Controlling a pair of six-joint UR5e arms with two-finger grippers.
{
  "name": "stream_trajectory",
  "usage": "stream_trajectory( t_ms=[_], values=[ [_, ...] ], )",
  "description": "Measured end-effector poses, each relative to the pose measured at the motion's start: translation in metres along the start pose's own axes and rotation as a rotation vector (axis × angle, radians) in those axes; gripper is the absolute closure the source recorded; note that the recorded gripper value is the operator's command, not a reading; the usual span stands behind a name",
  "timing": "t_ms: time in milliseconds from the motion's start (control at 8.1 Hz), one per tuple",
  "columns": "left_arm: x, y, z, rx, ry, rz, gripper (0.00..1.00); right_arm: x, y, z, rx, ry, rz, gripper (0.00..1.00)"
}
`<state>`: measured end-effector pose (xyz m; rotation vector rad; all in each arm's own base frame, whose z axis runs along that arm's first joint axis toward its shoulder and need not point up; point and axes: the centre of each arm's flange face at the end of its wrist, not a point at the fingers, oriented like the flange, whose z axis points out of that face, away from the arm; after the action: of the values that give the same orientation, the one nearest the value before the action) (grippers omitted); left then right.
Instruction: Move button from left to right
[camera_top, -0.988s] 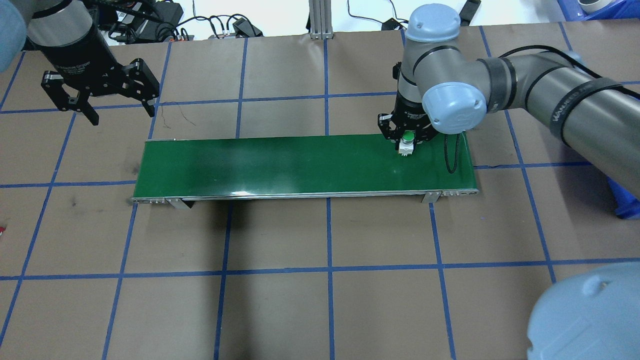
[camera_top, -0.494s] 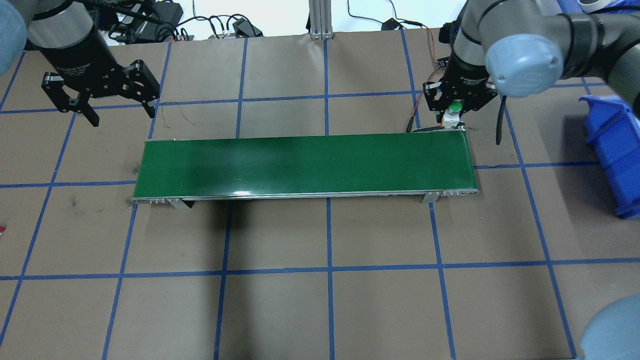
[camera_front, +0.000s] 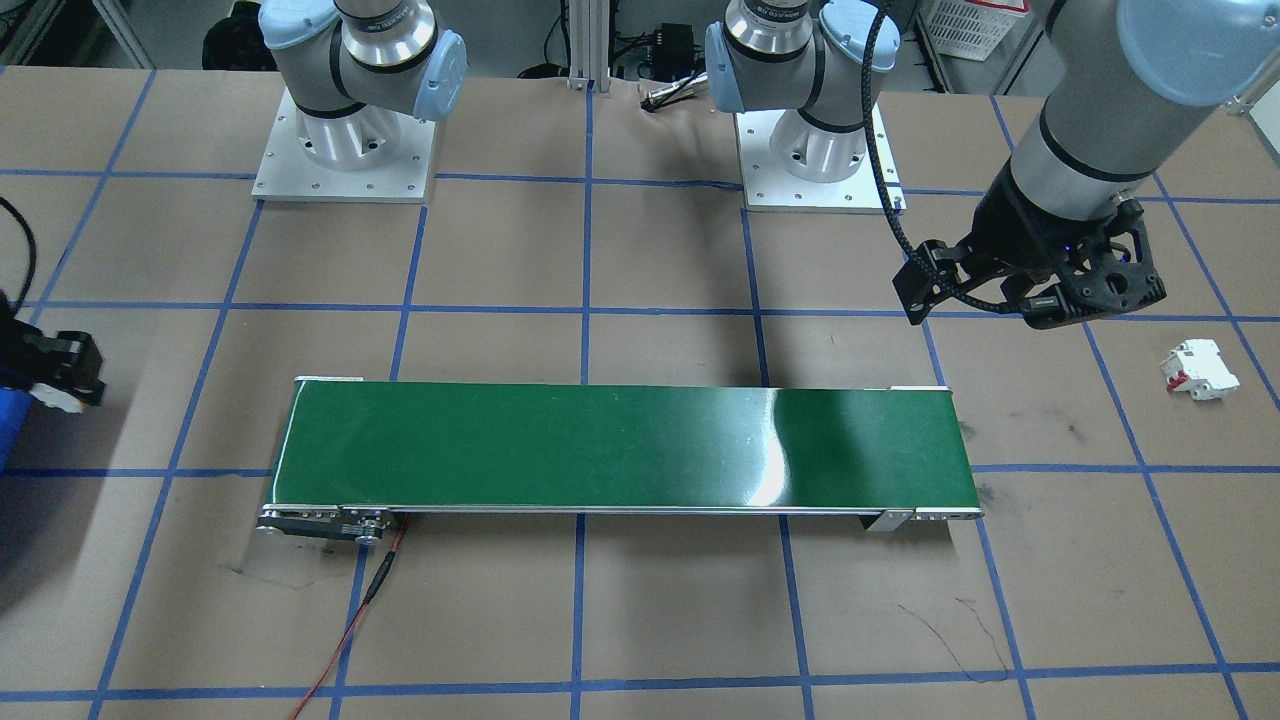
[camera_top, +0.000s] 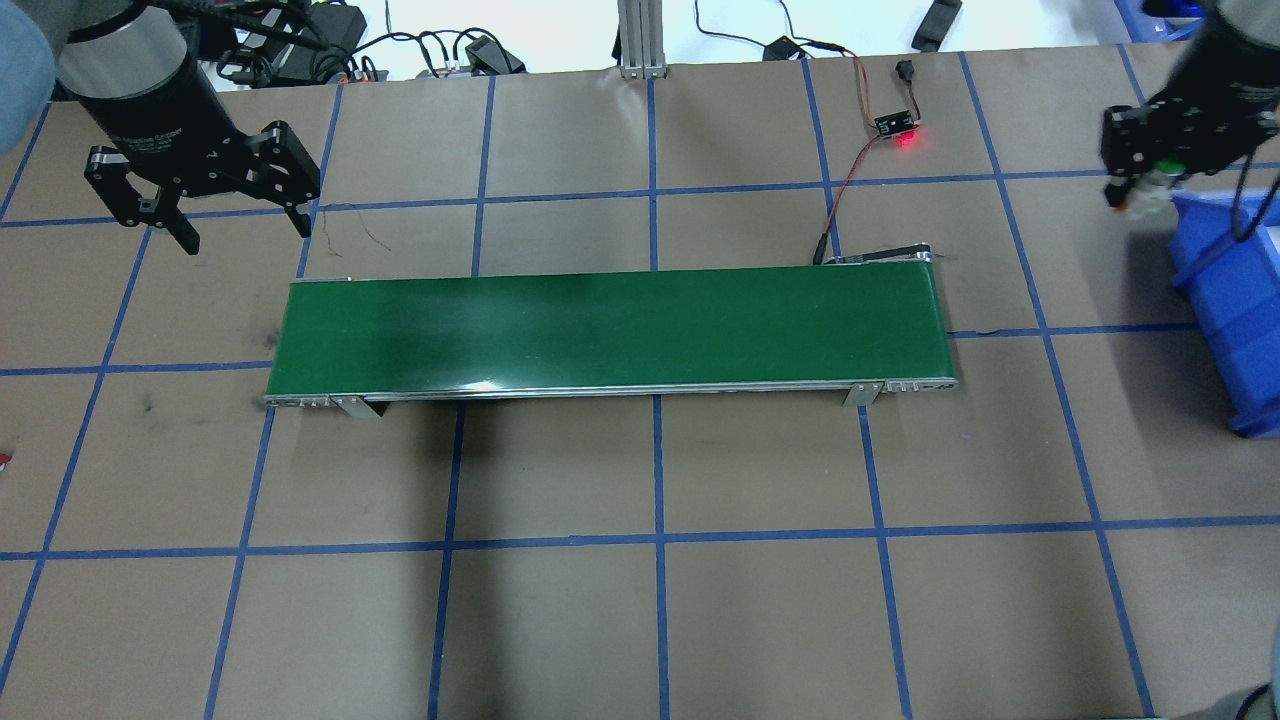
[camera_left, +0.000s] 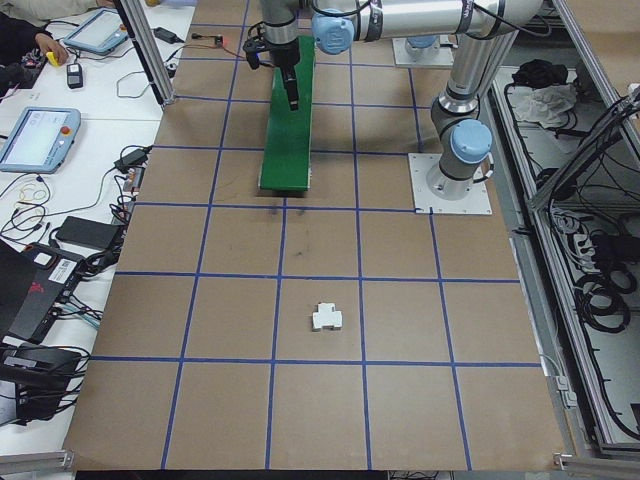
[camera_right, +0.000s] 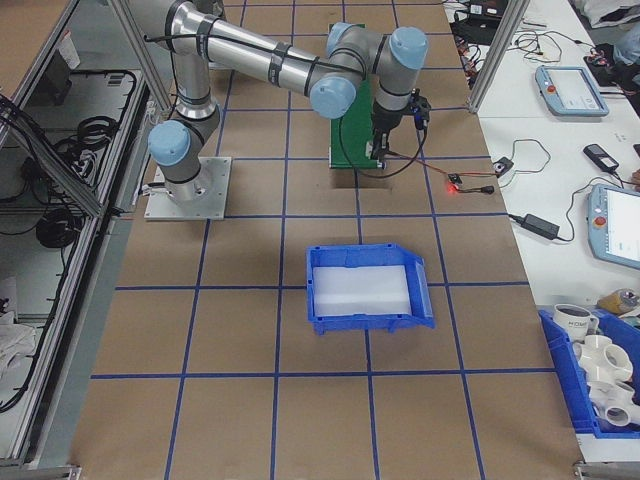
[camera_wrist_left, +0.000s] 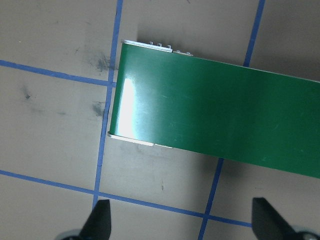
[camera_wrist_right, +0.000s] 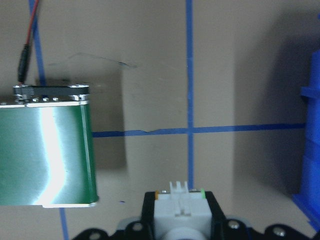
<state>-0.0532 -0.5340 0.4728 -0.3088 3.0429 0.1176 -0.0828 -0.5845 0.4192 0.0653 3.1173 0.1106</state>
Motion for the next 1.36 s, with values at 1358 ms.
stream_trajectory(
  t_ms=[1358],
  values=[
    [-0.001, 0.004, -0.006, 0.014, -0.002, 0.003, 0.00, 0.301, 0.016, 0.114, -0.023, 0.012, -0.109, 1.00]
  ],
)
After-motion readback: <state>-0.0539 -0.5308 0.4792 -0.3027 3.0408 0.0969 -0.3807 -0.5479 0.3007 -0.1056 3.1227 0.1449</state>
